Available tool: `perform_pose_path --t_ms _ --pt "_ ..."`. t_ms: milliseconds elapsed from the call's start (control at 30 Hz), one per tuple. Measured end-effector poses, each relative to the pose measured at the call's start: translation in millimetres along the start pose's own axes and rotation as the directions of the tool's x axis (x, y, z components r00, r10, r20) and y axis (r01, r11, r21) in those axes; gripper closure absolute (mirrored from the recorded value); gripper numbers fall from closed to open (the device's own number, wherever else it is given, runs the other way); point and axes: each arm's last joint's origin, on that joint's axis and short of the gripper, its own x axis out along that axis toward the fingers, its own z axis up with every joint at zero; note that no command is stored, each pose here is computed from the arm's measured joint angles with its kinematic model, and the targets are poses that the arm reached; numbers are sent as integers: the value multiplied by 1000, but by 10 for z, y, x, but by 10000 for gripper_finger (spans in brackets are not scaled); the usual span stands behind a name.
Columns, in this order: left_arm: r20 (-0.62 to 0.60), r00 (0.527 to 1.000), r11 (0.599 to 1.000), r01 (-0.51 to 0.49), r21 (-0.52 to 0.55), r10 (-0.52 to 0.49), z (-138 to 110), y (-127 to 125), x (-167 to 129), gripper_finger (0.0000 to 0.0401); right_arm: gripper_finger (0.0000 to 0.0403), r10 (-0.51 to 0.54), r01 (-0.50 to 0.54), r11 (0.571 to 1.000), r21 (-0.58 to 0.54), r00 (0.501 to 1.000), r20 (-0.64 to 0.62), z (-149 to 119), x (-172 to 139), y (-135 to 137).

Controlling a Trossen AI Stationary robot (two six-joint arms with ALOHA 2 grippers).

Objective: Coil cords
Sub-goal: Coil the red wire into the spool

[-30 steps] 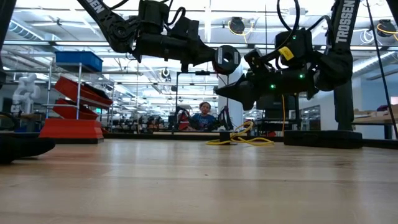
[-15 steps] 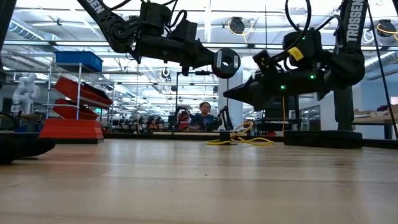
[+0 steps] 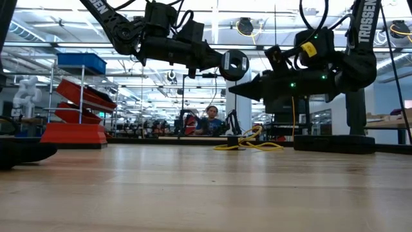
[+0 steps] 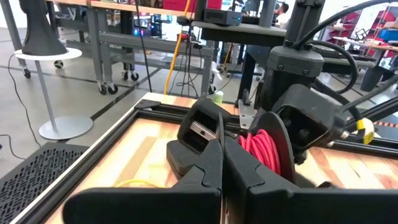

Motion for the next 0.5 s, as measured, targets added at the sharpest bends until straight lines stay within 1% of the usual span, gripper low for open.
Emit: perform_pose_path --t_ms 133,333,500 --pt "0 1000 1000 0 0 0 0 0 0 401 337 46 -49 995 82 998 38 26 -1 10" --pt "0 1000 1000 3 1 -3 0 0 0 401 304 121 -133 982 136 988 93 59 -1 19" --pt "1 1000 1000 5 5 -5 2 0 0 401 287 158 -168 972 166 985 72 81 95 23"
